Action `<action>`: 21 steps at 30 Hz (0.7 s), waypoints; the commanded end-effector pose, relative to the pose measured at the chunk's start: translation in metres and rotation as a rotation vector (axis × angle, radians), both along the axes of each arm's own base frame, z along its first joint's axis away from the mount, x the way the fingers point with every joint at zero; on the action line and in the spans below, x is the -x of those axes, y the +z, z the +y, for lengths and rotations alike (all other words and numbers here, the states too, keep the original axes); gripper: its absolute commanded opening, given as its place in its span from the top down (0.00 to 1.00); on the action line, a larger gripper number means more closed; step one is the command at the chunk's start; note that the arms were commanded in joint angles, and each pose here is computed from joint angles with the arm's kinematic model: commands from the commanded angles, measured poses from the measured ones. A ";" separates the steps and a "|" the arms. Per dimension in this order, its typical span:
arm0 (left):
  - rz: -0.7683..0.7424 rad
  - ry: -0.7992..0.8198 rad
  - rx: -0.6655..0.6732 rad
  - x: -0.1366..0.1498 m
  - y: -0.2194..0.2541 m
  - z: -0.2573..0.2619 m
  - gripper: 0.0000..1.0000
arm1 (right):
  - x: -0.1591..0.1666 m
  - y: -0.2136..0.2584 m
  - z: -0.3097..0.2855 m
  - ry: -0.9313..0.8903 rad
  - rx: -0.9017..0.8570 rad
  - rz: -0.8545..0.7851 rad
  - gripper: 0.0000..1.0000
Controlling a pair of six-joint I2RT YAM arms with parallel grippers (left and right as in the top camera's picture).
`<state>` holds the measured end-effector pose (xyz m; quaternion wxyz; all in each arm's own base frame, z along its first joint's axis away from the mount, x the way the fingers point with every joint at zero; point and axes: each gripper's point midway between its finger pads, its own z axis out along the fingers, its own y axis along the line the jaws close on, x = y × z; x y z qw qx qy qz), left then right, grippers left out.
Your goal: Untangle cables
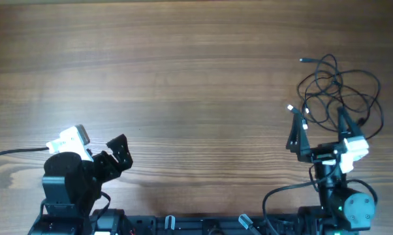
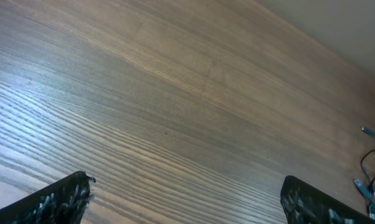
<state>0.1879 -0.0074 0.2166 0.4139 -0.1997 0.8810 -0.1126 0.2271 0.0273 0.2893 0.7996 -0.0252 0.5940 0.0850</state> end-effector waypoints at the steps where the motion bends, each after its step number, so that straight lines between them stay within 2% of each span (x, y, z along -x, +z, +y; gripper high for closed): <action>1: -0.002 -0.005 0.004 0.000 0.000 -0.001 0.00 | 0.004 -0.008 0.001 0.012 -0.019 -0.074 0.00; 5: -0.002 -0.005 0.004 0.000 0.000 -0.001 0.00 | 0.001 -0.018 -0.010 -0.050 -0.035 -0.103 0.00; 7: -0.002 -0.005 0.004 0.001 0.000 -0.001 0.00 | -0.006 -0.036 -0.009 -0.069 0.015 -0.029 0.00; 8: -0.003 -0.005 0.004 0.000 0.000 -0.001 0.00 | -0.012 -0.059 -0.007 -0.068 0.050 0.063 0.00; 12: -0.003 -0.005 0.004 0.000 0.000 -0.001 0.00 | -0.018 -0.112 -0.001 -0.033 0.072 0.278 0.00; 21: -0.003 -0.005 0.004 0.000 0.000 -0.001 0.00 | -0.018 -0.114 0.001 -0.022 0.077 0.287 0.00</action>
